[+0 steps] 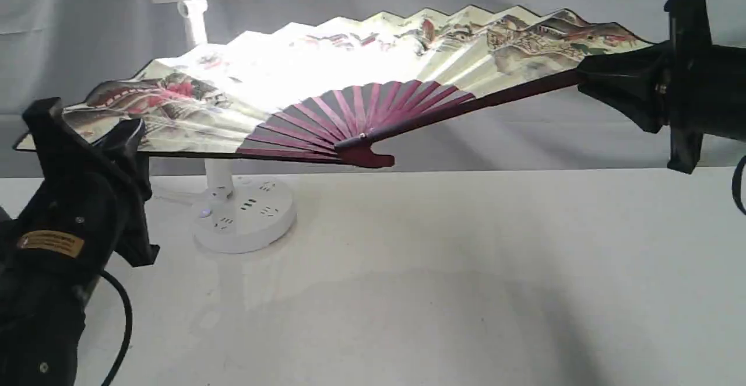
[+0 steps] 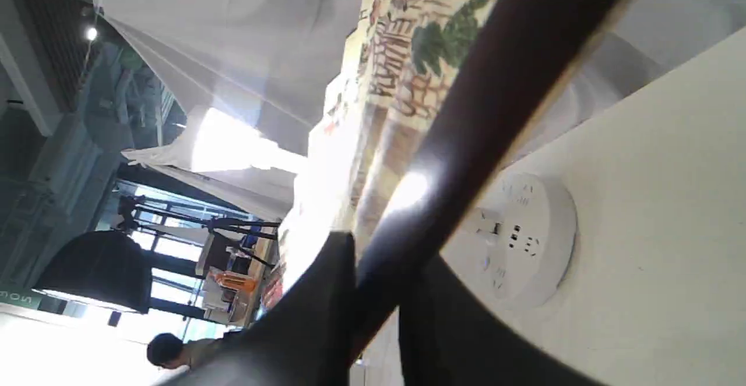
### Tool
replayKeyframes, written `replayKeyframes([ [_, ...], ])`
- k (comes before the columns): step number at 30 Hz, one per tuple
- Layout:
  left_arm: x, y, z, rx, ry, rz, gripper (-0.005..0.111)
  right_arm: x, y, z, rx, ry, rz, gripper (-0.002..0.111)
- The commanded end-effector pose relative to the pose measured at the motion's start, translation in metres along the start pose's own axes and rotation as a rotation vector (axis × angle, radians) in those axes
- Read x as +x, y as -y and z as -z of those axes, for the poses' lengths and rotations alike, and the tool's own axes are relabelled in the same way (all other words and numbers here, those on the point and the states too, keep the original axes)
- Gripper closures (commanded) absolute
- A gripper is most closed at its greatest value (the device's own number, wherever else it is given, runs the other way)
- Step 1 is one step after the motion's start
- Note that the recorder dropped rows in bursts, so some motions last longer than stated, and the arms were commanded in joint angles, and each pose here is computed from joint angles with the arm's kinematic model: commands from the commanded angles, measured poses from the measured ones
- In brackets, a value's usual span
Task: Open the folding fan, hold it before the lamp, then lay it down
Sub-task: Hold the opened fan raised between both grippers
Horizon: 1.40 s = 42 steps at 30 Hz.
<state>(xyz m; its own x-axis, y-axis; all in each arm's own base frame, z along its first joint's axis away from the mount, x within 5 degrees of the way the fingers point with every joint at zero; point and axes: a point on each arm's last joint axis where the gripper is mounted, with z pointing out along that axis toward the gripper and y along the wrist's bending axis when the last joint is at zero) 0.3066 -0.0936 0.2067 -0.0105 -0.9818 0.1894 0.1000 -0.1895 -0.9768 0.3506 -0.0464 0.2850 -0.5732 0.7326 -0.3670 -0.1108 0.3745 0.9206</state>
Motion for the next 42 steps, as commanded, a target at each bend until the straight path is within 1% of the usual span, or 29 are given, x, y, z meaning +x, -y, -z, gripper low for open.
replayKeyframes([
  [1, -0.019, 0.023, -0.002, 0.123, 0.106, 0.092, 0.107, -0.002, -0.001, 0.005, 0.048, 0.024, 0.073, 0.108],
  [13, -0.021, 0.025, -0.002, 0.129, 0.109, 0.094, 0.107, -0.002, -0.005, 0.006, 0.041, 0.027, 0.039, 0.108],
  [21, -0.021, 0.025, -0.002, 0.129, 0.116, 0.097, 0.107, 0.009, -0.009, -0.008, 0.055, 0.004, 0.048, 0.108],
  [28, -0.021, 0.025, -0.002, 0.129, 0.116, 0.101, 0.107, 0.009, -0.009, -0.007, 0.05, 0.0, 0.048, 0.108],
  [32, -0.028, 0.026, -0.003, 0.135, 0.127, 0.112, 0.107, 0.009, -0.01, -0.007, 0.047, -0.003, 0.043, 0.108],
  [37, -0.031, 0.025, -0.003, 0.132, 0.121, 0.099, 0.107, 0.009, -0.01, -0.007, 0.047, -0.003, 0.041, 0.108],
  [40, -0.032, 0.025, -0.002, 0.133, 0.123, 0.131, 0.107, 0.009, -0.01, -0.007, 0.047, -0.003, 0.041, 0.108],
  [42, -0.032, 0.025, -0.002, 0.133, 0.122, 0.133, 0.107, 0.009, -0.01, -0.007, 0.047, -0.003, 0.041, 0.108],
])
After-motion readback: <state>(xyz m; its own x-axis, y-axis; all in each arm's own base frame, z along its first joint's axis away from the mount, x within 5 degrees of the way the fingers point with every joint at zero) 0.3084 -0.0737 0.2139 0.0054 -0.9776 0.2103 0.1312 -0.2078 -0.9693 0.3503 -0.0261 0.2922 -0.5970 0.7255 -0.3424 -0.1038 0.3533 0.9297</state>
